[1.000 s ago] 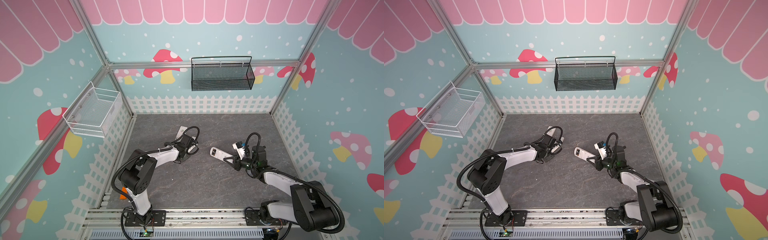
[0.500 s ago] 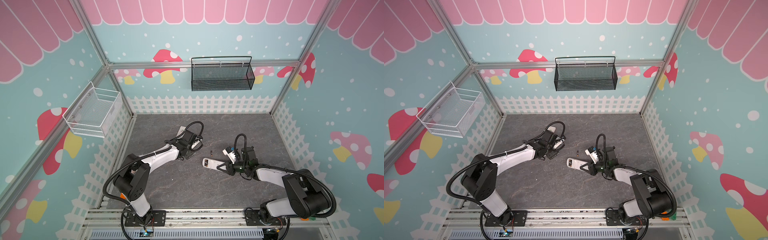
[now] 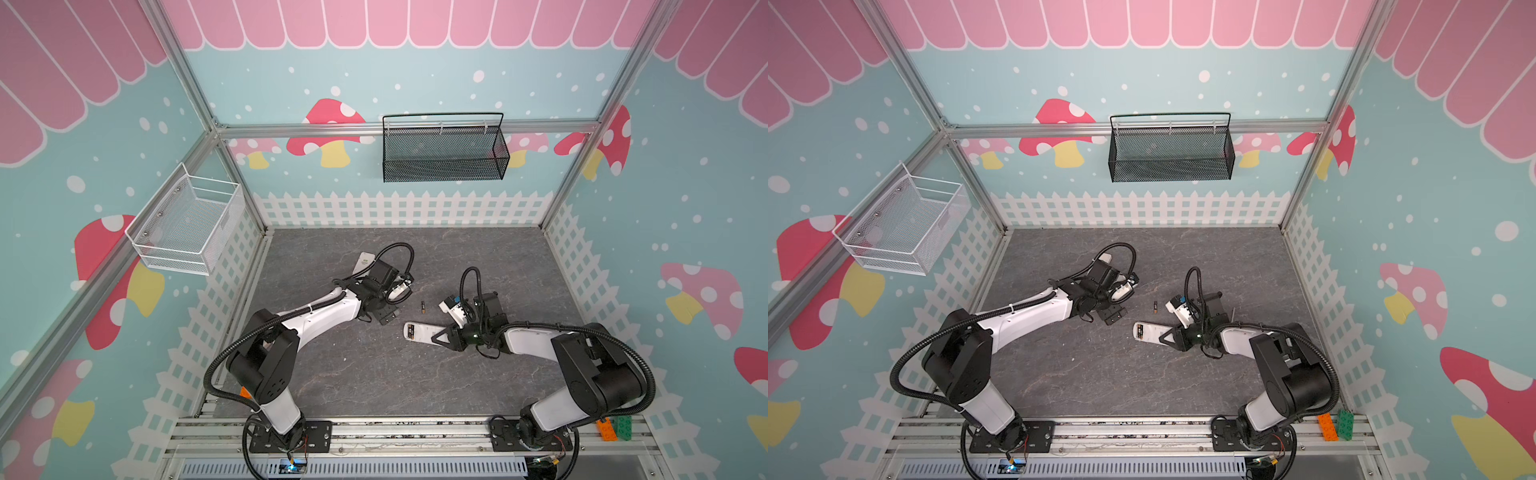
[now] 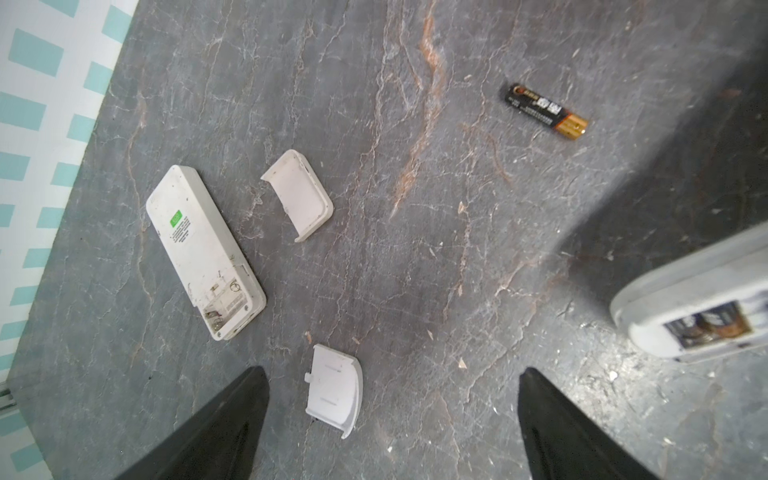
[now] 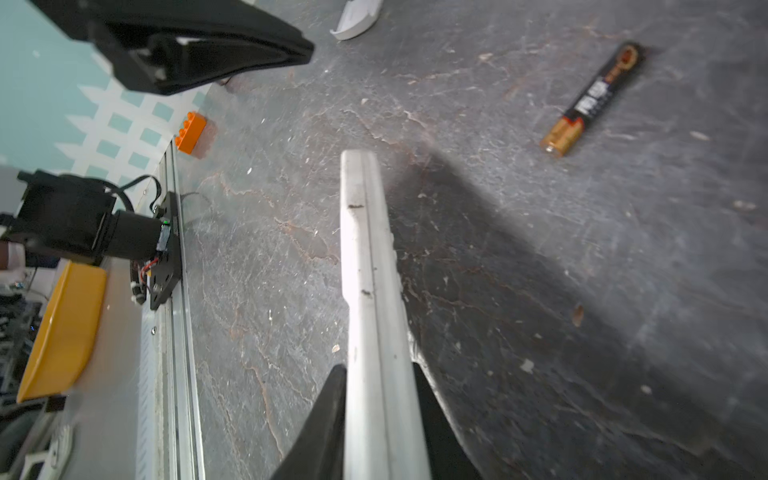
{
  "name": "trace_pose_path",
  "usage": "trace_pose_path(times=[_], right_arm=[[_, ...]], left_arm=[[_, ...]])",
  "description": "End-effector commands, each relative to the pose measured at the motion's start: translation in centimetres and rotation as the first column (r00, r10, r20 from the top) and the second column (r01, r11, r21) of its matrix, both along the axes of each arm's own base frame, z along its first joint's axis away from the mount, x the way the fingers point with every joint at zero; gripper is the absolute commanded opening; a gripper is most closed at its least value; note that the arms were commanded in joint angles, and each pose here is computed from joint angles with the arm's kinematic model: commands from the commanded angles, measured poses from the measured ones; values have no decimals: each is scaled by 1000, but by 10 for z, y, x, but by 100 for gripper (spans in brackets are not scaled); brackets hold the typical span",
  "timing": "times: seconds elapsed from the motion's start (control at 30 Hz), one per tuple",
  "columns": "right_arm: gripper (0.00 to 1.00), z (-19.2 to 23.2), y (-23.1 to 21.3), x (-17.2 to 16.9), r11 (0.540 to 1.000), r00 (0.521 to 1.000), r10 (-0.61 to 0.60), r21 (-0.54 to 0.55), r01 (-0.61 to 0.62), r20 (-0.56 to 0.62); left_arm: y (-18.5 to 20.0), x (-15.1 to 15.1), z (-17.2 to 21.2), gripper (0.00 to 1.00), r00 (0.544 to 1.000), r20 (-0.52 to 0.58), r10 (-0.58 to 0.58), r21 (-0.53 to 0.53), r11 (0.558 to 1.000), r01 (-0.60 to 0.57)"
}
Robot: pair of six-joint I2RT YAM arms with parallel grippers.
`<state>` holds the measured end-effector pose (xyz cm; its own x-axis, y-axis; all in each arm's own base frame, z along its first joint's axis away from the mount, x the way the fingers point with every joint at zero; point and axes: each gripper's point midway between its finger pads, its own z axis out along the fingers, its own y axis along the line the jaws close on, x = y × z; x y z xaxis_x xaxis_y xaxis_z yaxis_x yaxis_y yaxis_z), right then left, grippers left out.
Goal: Unload the batteries from the remote control
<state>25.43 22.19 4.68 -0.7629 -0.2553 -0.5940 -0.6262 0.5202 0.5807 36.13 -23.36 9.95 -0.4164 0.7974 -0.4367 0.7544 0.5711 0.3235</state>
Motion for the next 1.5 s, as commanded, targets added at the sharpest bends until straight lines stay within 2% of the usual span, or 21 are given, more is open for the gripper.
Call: trace_pose_path(times=[0.0, 0.17, 0.37, 0.43, 0.57, 0.63, 0.73, 0.8, 0.87, 0.97, 1.13, 1.27, 1.37, 1.47], right_arm=[[38, -9, -5, 10, 998, 1000, -24, -64, 24, -3], [55, -12, -12, 19, 993, 998, -65, -101, 66, 13], [62, 7, -17, 28, 987, 992, -98, -121, 107, 82], [68, 14, -22, 29, 982, 988, -116, -138, 130, 106], [74, 22, -39, 30, 947, 966, -179, -234, 221, 189], [77, 28, -44, 27, 932, 956, -176, -273, 239, 237], [82, 48, -45, 23, 926, 928, -173, -268, 268, 329], [87, 62, -40, 19, 937, 911, -145, -241, 252, 387], [91, 71, -33, 11, 945, 889, -28, -278, 172, 457], [93, 70, -30, 1, 914, 820, 155, -395, 93, 551], [93, 52, -16, -20, 887, 733, 345, -458, -52, 586], [93, 33, -15, -21, 861, 729, 383, -504, -59, 568], [92, 19, -13, -20, 844, 746, 400, -531, -73, 533], [92, 9, -10, -21, 835, 759, 404, -544, -79, 510]], left_arm=[[-14, 7, 11, 94, 1000, -11, -5, -29, 1000, 5], [-32, 8, 15, 97, 999, -14, -33, -46, 998, 32], [-57, 4, 6, 99, 996, -23, -90, -26, 996, 89], [-62, 4, 7, 99, 997, -29, -70, -36, 997, 69], [-65, 5, 9, 99, 998, 0, -68, -26, 997, 68], [-61, 10, 10, 99, 1000, 14, 3, -39, 999, -3], [-51, 17, 13, 99, 998, 45, 36, -24, 999, -34], [-43, 24, 17, 99, 995, 52, 81, -57, 995, -78], [-30, 31, 19, 99, 990, 31, 134, -89, 987, -131], [-9, 42, 25, 99, 980, 27, 197, -113, 975, -193], [17, 54, 29, 99, 960, 21, 278, -151, 950, -272], [26, 56, 32, 99, 950, 8, 314, -191, 932, -306], [30, 58, 29, 99, 945, -24, 327, -208, 923, -325], [34, 61, 31, 99, 944, 6, 330, -196, 926, -322]])
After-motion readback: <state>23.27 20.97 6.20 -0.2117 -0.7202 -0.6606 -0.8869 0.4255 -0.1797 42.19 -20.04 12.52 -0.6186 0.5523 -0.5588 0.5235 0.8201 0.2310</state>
